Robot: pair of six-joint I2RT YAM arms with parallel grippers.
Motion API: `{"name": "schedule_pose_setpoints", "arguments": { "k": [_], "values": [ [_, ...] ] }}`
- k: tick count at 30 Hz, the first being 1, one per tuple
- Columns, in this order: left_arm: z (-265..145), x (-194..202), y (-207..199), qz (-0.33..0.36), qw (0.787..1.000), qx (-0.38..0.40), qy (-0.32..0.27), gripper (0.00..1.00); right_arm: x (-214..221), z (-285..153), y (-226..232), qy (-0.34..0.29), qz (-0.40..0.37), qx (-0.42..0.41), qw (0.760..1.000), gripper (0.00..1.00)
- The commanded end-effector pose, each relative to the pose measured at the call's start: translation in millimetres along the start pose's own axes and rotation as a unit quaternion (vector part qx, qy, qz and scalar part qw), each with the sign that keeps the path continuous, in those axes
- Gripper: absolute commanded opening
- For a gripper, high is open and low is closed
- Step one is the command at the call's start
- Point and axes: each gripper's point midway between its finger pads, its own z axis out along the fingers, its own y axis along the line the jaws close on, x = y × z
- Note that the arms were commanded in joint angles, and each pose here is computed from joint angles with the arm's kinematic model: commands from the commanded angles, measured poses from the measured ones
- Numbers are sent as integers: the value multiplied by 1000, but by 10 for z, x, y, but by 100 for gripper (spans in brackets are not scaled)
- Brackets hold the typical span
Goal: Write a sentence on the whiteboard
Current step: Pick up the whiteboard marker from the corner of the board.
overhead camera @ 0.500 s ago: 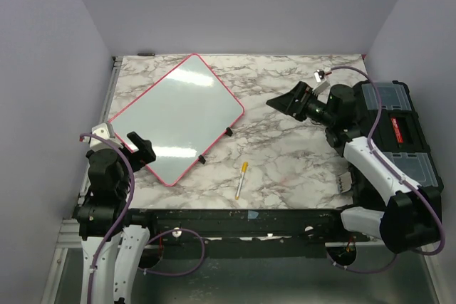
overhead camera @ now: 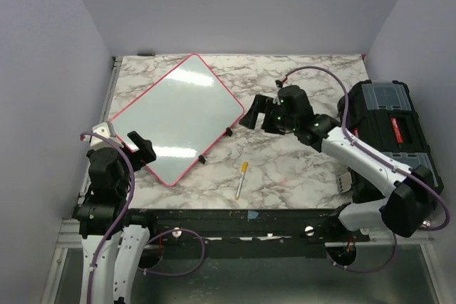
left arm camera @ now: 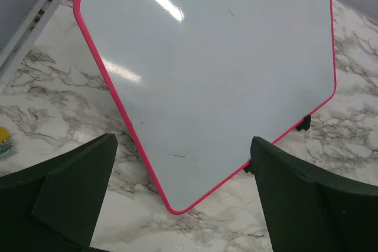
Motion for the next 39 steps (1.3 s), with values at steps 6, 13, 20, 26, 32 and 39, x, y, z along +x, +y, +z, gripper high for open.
{"name": "schedule_pose_setpoints", "arguments": {
  "k": [6,13,20,26,32,39],
  "values": [
    [13,38,-49,4,1000,15,10,98,957,-61,-309,37,-51,216,974,99],
    [-16,25,-89,6,1000,30,2,98,1654,-21,-342,89,-51,228,968,93],
    [-21,29,-125,9,999,41,3,99,2184,52,-335,140,-68,236,959,88],
    [-45,18,-136,9,999,47,-3,98,2527,84,-451,177,-70,253,949,85],
    [-67,7,-129,8,999,48,-9,98,2732,65,-577,199,-62,255,944,81],
    [-58,12,-135,9,999,48,-7,98,2807,83,-698,202,-63,268,940,77]
  ]
}}
